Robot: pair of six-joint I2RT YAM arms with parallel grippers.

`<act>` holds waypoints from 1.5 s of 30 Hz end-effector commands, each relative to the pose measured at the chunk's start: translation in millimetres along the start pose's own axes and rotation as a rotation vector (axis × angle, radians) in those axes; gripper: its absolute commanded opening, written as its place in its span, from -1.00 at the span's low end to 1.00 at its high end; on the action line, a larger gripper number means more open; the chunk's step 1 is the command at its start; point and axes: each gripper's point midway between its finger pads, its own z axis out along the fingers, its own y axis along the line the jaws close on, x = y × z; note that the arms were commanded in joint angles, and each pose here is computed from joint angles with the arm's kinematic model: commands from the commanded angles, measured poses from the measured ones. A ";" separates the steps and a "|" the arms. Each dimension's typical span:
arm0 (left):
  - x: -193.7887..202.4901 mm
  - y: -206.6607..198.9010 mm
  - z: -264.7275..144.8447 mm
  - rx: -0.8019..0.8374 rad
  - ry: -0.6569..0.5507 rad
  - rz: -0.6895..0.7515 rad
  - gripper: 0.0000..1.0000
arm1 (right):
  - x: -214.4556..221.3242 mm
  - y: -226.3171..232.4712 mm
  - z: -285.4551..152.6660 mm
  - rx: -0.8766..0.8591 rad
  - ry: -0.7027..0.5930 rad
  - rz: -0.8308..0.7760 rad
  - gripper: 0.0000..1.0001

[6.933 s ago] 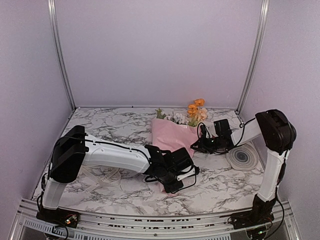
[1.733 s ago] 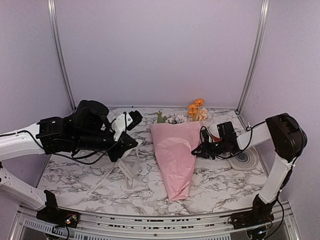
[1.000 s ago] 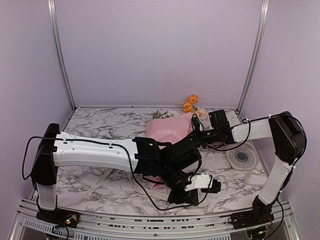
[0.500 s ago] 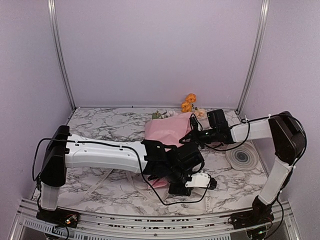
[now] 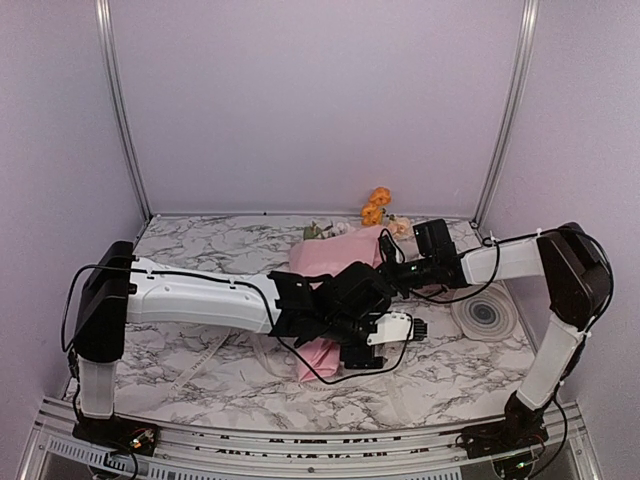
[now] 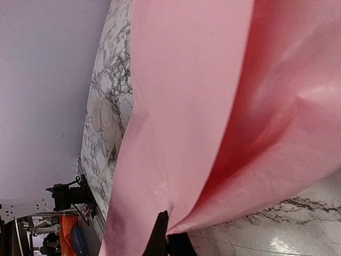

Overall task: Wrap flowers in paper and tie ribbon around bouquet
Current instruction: Place the ribbon at the center of the board, then pick up the left side of the ribbon at the center of the board.

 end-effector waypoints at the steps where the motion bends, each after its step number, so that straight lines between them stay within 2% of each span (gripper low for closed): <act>1: -32.7 10.0 -16.2 0.015 -0.125 -0.090 0.74 | -8.6 23.7 -2.7 -0.047 -0.013 -0.070 -1.00; 4: -62.2 6.5 -50.1 0.095 -0.260 -0.139 0.81 | -7.3 23.8 -1.8 -0.051 -0.009 -0.070 -1.00; 6: -72.9 9.5 -71.7 0.111 -0.309 -0.199 0.81 | -6.3 24.0 -2.1 -0.049 -0.007 -0.071 -1.00; 10: -51.2 47.6 -108.2 0.011 -0.263 -0.493 0.78 | -1.7 24.3 -1.4 -0.043 0.005 -0.082 -1.00; 12: -19.1 62.0 -125.5 -0.033 -0.201 -0.682 0.73 | 0.9 22.0 -0.8 -0.039 0.012 -0.083 -1.00; 16: 75.6 60.9 -154.4 -0.173 -0.027 -1.025 0.64 | 5.8 16.9 0.1 -0.029 0.024 -0.083 -1.00; 19: 159.5 46.3 -177.1 -0.337 0.125 -1.274 0.55 | 9.5 14.0 1.0 -0.027 0.031 -0.082 -1.00; 22: 241.2 15.3 -191.3 -0.470 0.294 -1.442 0.47 | 12.7 11.3 2.3 -0.030 0.036 -0.075 -1.00; 25: 284.3 -17.2 -188.7 -0.484 0.409 -1.512 0.45 | 14.3 10.5 3.1 -0.033 0.041 -0.072 -1.00; 28: 306.9 -39.5 -175.0 -0.464 0.529 -1.483 0.47 | 15.3 10.2 3.0 -0.034 0.044 -0.074 -1.00; 32: 325.8 -41.8 -157.1 -0.476 0.641 -1.411 0.55 | 16.5 8.7 3.4 -0.032 0.048 -0.071 -1.00; 35: 338.4 -42.6 -144.9 -0.471 0.693 -1.379 0.52 | 18.3 8.7 3.1 -0.035 0.051 -0.070 -1.00; 37: 344.0 -44.8 -137.8 -0.459 0.711 -1.368 0.37 | 19.1 8.6 2.5 -0.035 0.051 -0.071 -1.00; 39: 346.8 -46.0 -132.8 -0.449 0.714 -1.361 0.11 | 19.4 9.1 1.7 -0.034 0.049 -0.073 -1.00; 45: 339.4 -31.3 -125.5 -0.457 0.609 -1.308 -0.94 | 22.3 8.4 2.2 -0.035 0.056 -0.067 -1.00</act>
